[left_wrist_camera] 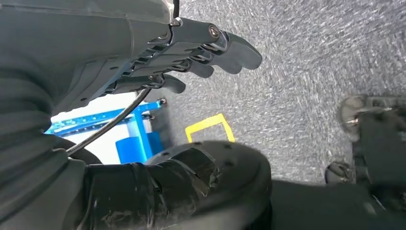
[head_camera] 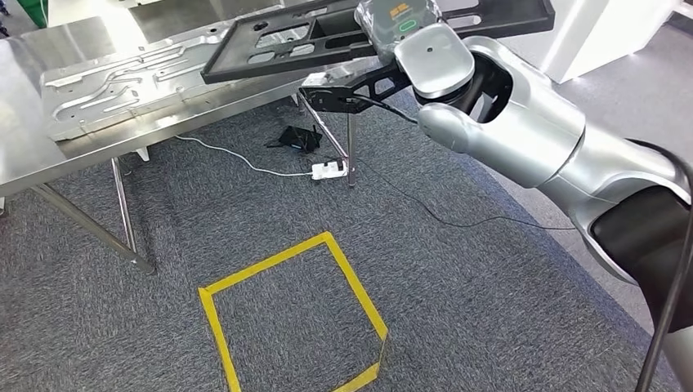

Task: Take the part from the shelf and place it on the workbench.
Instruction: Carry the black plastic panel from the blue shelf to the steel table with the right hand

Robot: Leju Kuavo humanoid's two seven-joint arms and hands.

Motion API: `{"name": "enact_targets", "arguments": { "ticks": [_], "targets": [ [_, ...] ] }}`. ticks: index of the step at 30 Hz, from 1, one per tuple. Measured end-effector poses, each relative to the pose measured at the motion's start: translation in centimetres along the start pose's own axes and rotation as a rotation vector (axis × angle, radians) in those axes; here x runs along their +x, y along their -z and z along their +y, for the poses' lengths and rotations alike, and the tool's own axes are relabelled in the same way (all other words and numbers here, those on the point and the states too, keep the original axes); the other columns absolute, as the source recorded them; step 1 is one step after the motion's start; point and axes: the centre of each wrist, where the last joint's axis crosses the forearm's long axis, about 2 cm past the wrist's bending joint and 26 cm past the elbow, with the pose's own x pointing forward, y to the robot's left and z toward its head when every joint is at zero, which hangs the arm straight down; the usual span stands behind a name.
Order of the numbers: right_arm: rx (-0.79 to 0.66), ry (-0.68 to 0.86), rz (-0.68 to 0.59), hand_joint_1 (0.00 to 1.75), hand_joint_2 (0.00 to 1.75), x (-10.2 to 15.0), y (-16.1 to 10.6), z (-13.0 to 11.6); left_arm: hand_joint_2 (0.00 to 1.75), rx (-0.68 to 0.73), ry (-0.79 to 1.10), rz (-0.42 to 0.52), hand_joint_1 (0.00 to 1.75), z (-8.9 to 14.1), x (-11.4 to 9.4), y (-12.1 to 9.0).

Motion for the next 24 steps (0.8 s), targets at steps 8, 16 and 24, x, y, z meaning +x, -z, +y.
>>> {"name": "enact_targets", "arguments": {
  "ticks": [8, 16, 24],
  "targets": [
    [0.0, 0.002, -0.009, 1.75, 1.75, -0.04, 0.01, 0.04, 1.75, 0.009, -0.001, 0.0, 0.0, 0.22, 0.11, 0.05],
    [0.018, 0.003, -0.019, 1.75, 1.75, 0.32, 0.06, 0.79, 1.75, 0.007, -0.001, -0.006, 0.0, 0.12, 0.19, 0.02],
    [0.022, 0.004, -0.022, 1.75, 1.75, 0.38, 0.08, 0.94, 1.75, 0.011, 0.002, -0.02, 0.0, 0.11, -0.01, 0.03]
  ]
}}
